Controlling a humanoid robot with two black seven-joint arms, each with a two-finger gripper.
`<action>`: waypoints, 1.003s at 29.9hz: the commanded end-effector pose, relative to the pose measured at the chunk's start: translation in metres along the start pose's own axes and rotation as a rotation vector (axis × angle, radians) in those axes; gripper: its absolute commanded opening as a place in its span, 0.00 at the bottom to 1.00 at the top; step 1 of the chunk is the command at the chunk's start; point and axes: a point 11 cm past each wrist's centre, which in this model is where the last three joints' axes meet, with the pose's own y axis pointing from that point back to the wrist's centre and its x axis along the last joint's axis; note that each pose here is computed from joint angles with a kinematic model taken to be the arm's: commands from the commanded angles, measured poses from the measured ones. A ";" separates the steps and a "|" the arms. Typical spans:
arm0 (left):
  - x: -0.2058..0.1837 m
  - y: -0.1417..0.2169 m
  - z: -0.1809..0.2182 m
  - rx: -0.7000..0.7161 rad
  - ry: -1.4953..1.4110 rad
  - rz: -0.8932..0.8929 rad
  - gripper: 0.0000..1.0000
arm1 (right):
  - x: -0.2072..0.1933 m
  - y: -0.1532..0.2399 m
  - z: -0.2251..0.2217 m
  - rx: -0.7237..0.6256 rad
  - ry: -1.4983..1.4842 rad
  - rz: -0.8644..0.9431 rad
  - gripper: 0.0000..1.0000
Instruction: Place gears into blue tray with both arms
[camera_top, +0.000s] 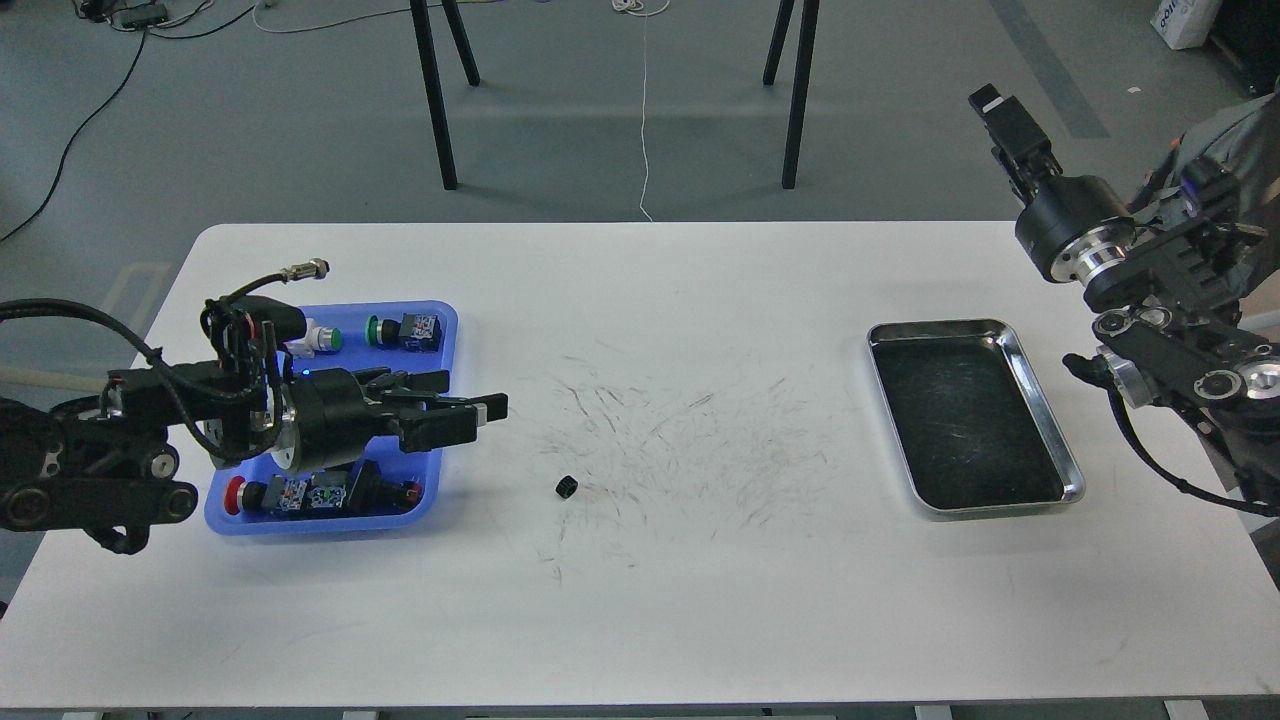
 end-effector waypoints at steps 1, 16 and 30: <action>0.006 0.004 0.000 0.004 0.000 -0.042 1.00 | 0.001 0.001 0.003 -0.009 0.000 0.001 0.92; 0.031 0.014 0.002 -0.012 -0.252 -0.216 1.00 | -0.008 0.009 0.014 -0.033 -0.002 -0.017 0.92; 0.036 -0.051 0.065 -0.212 -0.502 -0.298 1.00 | -0.015 0.012 0.020 -0.045 -0.002 -0.014 0.92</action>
